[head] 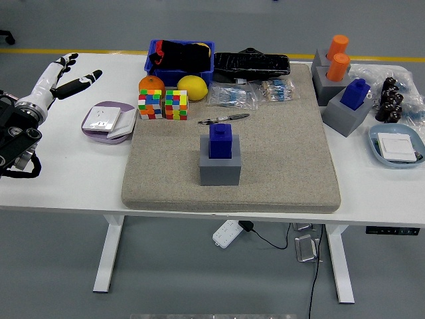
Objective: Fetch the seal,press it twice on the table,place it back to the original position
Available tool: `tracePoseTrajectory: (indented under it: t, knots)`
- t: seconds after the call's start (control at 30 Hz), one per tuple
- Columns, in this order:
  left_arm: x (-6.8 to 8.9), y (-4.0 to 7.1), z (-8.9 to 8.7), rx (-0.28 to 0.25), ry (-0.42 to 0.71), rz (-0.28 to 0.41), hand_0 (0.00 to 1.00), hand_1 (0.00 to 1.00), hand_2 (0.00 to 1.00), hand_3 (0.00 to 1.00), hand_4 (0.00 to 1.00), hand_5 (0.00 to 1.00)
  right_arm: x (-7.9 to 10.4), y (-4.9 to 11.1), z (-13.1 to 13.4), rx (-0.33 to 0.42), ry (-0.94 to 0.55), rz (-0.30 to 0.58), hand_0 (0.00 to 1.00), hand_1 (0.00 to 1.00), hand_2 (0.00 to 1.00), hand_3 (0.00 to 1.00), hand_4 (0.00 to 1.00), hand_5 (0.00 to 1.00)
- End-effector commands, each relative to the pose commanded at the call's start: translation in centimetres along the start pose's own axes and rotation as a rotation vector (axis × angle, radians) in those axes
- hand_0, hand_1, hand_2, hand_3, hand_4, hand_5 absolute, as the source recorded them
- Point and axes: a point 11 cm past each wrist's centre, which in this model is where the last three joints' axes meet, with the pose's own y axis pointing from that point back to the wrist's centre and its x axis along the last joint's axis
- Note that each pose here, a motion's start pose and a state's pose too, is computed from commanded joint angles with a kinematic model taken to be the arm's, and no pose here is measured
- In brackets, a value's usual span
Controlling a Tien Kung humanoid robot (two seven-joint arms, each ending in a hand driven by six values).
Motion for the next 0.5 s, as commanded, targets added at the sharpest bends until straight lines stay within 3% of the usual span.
tracePoseTrajectory:
  t: [0.5]
  knots:
    - [-0.1, 0.1, -0.1, -0.001, 0.002, -0.004, 0.998, 0.998, 0.986, 0.981, 0.857, 0.642, 1.5, 0.2, -0.7, 0.031, 0.094, 0.094, 0.804, 0.706, 0.687, 0.648, 0.777, 0.543]
